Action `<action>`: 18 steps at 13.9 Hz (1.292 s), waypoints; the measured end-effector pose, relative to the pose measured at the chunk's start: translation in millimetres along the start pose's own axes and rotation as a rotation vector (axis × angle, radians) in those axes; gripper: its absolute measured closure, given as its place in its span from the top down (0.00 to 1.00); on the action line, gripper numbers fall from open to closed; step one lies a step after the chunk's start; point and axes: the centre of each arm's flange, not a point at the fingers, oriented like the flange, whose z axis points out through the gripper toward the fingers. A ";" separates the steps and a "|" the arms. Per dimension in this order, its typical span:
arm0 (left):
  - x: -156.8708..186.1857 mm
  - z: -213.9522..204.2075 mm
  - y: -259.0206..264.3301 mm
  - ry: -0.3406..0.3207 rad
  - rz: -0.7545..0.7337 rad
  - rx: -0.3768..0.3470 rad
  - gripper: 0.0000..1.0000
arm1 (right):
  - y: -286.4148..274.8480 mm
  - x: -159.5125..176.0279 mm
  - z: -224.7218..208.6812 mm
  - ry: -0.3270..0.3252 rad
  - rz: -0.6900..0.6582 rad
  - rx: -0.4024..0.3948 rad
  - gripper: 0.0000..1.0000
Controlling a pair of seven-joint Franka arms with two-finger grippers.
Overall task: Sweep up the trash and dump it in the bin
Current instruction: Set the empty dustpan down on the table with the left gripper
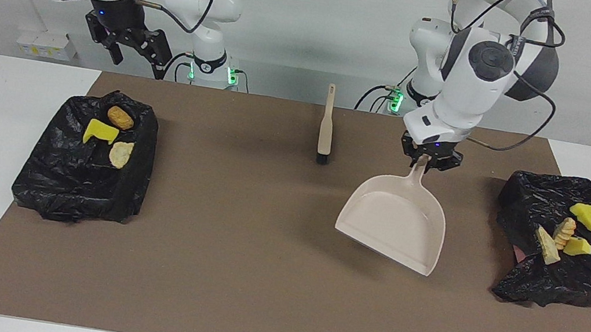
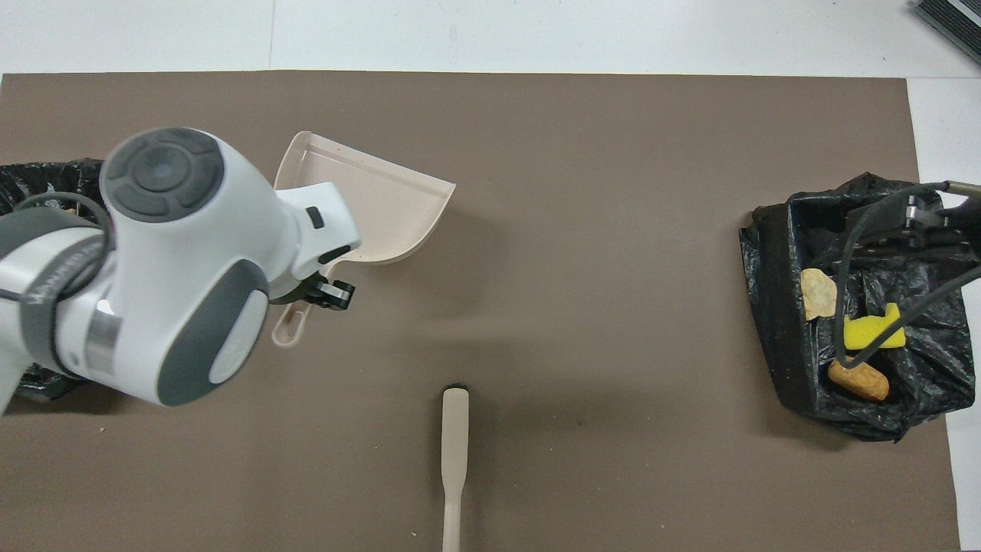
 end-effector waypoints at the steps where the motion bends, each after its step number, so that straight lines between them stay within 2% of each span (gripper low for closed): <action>1: 5.7 11.1 20.8 0.008 -0.033 -0.014 0.31 | -1.1 -0.2 1.4 -0.003 -0.002 -0.001 1.00; 6: 31.9 88.3 109.4 0.042 -0.182 -0.046 0.31 | -5.8 3.9 5.4 0.016 -0.080 0.005 1.00; 11: 27.3 128.2 150.1 0.058 -0.258 -0.052 0.31 | -5.1 6.3 7.2 0.017 -0.092 0.005 1.00; 14: 31.0 121.7 141.1 0.072 -0.277 -0.055 0.58 | -5.9 6.7 8.3 0.015 -0.093 0.004 1.00; 16: 37.1 108.1 120.4 0.095 -0.311 -0.062 0.82 | -6.3 6.8 8.7 0.015 -0.094 0.004 1.00; 18: 44.4 90.2 92.5 0.124 -0.356 -0.075 1.00 | -6.5 6.9 8.9 0.014 -0.094 0.004 1.00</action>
